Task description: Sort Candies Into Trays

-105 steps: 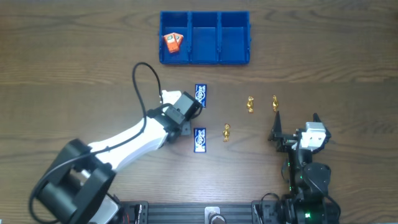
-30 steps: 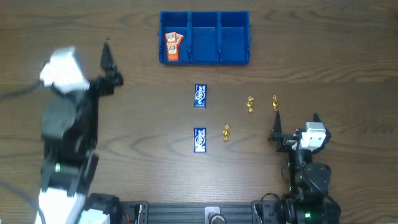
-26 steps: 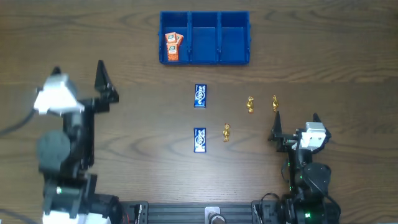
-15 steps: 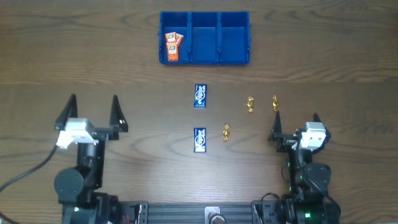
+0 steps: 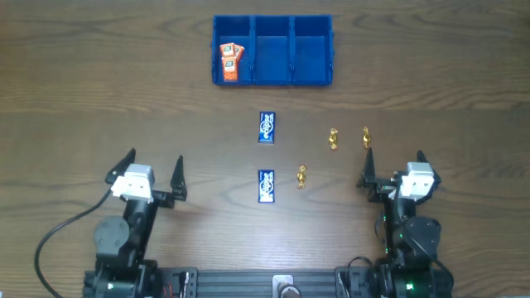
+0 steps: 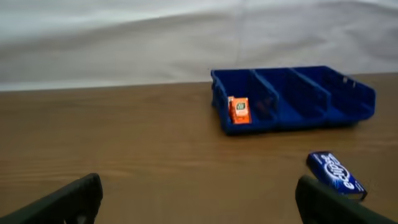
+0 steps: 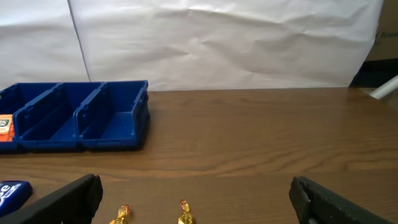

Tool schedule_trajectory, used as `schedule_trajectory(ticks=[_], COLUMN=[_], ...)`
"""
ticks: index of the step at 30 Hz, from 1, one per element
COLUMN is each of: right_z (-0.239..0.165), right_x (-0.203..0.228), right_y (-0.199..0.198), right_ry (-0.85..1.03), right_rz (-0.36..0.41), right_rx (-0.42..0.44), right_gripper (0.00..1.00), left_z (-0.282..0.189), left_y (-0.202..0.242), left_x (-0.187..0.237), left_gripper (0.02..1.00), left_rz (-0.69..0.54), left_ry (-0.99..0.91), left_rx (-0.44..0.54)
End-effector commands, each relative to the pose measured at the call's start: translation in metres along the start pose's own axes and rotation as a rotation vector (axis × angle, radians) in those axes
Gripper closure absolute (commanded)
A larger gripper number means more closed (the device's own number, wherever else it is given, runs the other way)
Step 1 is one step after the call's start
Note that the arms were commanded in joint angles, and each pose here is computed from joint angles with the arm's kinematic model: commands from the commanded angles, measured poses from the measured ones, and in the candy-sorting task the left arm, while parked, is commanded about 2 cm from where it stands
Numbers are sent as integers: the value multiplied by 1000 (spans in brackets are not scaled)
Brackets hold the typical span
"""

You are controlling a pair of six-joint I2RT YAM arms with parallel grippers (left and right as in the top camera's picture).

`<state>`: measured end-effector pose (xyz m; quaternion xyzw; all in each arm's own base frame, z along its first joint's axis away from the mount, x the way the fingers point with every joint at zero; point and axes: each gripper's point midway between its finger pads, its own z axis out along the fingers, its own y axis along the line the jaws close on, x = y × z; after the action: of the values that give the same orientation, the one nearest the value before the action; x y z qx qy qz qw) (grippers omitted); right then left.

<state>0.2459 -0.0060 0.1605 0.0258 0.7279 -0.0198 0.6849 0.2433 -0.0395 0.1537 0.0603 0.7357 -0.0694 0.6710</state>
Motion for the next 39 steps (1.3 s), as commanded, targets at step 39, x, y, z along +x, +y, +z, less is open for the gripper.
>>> schedule_trajectory(ticks=[39], right_z=[-16], right_x=[-62], right_y=[54], right_ry=[19], right_rz=[215], right_rx=[-325], right_gripper=[3], left_z=[-1], left_y=[-2], left_x=[15], left_gripper=[23], left_rz=[10], left_ry=[58], left_rx=[13])
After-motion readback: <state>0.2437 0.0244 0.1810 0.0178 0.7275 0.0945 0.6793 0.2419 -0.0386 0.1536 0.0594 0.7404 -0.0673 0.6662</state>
